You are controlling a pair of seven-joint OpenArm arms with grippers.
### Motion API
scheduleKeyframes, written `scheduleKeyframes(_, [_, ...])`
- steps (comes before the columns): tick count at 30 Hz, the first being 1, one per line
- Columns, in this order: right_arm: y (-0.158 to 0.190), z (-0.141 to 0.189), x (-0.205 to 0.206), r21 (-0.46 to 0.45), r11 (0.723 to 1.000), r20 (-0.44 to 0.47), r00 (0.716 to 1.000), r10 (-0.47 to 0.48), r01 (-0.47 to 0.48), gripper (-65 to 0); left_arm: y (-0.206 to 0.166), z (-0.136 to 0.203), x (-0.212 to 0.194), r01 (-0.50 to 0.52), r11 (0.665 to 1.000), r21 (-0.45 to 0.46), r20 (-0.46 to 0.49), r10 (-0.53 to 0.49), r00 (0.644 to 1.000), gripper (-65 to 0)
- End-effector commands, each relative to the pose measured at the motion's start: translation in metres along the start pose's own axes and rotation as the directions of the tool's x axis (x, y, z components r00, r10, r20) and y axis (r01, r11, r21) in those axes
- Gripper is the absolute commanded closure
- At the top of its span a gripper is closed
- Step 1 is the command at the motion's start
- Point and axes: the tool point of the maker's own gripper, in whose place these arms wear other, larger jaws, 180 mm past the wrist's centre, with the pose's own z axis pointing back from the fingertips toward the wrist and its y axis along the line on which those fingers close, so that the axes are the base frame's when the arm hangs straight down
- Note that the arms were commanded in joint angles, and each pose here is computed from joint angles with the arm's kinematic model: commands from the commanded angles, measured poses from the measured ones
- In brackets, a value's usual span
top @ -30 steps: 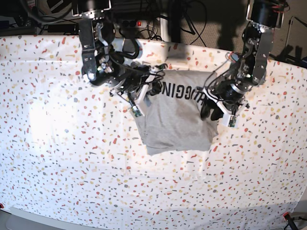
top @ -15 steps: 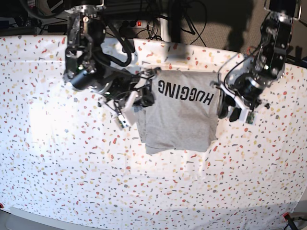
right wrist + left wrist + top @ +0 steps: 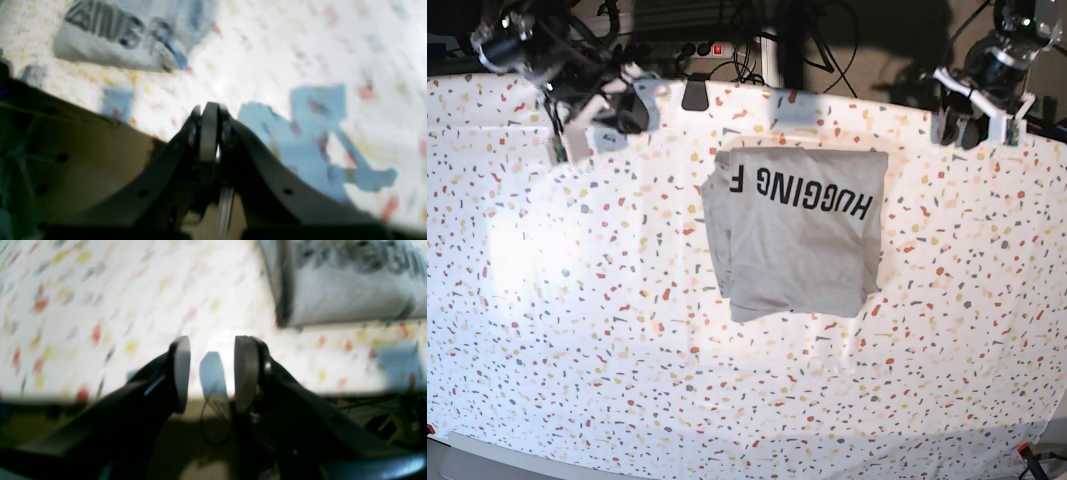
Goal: Fold the T-shirt properly
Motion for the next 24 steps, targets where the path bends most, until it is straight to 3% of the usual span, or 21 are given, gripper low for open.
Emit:
scheduleKeyframes(1, [0.001,0.010,0.001,-0.002,1.000,0.030,1.000,-0.007,0.007,0.0,0.002,0.010,0.003,0.006,1.000,0.001,0.021,-0.006,1.000,-21.4])
scheduleKeyframes(5, [-0.011,0.038,-0.046,-0.073,0.991,-0.055,0.992,-0.114,0.110,0.0,0.011,0.038,-0.032,-0.007,0.999,0.036,-0.072,0.010,0.997,-21.4])
scheduleKeyframes(9, [-0.016,0.068,-0.100,-0.178,0.969,-0.186,0.961,-0.206,0.173,0.0,0.007,0.068,-0.076,0.006,0.999,0.043,-0.222,0.004,0.975,-21.4])
scheduleKeyframes(12, [-0.015,0.077,-0.136,-0.230,0.952,-0.274,0.925,-0.263,0.202,0.0,0.006,0.084,-0.103,-0.005,0.998,0.056,-0.292,0.021,0.956,-21.4])
scheduleKeyframes(16, [-0.022,0.073,-0.186,-0.273,0.922,-0.344,0.867,-0.361,0.276,0.0,-0.005,0.090,-0.149,-0.095,0.995,0.033,-0.374,0.101,0.922,-21.4])
scheduleKeyframes(20, [-0.037,0.058,-0.229,-0.308,0.887,-0.355,0.823,-0.444,0.345,0.0,-0.006,0.090,-0.208,-0.201,0.976,0.087,-0.460,0.218,0.860,-21.5])
scheduleKeyframes(24, [-0.063,0.045,-0.272,-0.340,0.859,-0.409,0.762,-0.502,0.384,0.0,-0.005,0.086,-0.265,-0.224,0.964,0.145,-0.532,0.267,0.803,-21.5])
